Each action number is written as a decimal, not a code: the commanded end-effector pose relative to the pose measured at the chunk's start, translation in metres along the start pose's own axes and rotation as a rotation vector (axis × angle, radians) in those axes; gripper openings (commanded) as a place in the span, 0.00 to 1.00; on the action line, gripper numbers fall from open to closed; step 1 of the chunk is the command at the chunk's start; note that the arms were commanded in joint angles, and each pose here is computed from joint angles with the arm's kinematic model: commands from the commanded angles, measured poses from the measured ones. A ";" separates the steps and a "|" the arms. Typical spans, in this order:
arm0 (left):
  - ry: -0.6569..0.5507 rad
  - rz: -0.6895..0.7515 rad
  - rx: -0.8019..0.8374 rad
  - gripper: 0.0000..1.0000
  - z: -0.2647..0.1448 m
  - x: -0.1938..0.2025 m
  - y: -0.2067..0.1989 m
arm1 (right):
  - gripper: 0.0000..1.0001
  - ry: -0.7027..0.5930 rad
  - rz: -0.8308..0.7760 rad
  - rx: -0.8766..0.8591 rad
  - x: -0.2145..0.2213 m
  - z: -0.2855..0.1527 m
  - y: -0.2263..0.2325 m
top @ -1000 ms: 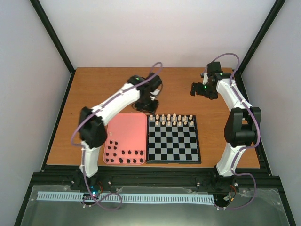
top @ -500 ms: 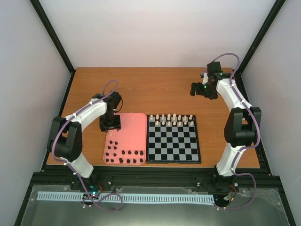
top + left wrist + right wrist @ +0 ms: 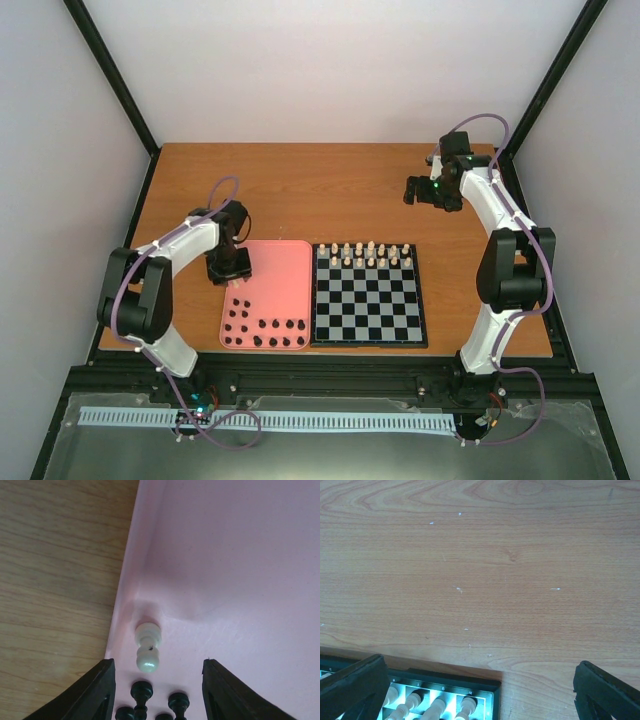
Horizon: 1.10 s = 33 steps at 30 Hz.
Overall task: Set up the chess pieces on the board
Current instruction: Pick up the chess piece from the storage box.
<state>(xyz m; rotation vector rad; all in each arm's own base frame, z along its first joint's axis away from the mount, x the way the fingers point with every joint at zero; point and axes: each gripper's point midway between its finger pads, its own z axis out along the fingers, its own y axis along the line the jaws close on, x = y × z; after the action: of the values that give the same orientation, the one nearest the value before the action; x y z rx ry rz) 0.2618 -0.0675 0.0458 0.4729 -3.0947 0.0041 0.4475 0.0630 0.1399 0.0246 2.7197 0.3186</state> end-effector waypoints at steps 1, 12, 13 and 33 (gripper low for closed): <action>-0.016 -0.022 0.030 0.49 0.004 -0.010 -0.006 | 1.00 -0.002 -0.005 0.002 0.001 -0.001 -0.002; 0.024 -0.032 0.024 0.38 0.018 -0.006 -0.001 | 1.00 0.001 -0.006 0.011 0.001 0.000 -0.004; 0.026 -0.034 0.021 0.36 0.019 -0.006 0.000 | 1.00 0.002 -0.006 0.011 0.002 0.001 -0.004; 0.053 0.030 0.040 0.01 0.002 -0.008 -0.008 | 1.00 0.006 -0.004 0.013 0.001 0.003 -0.005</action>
<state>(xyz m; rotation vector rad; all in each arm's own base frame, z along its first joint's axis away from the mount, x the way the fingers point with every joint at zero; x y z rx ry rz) 0.2642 -0.0660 0.0271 0.4705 -3.0413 0.0234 0.4475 0.0628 0.1398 0.0250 2.7198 0.3166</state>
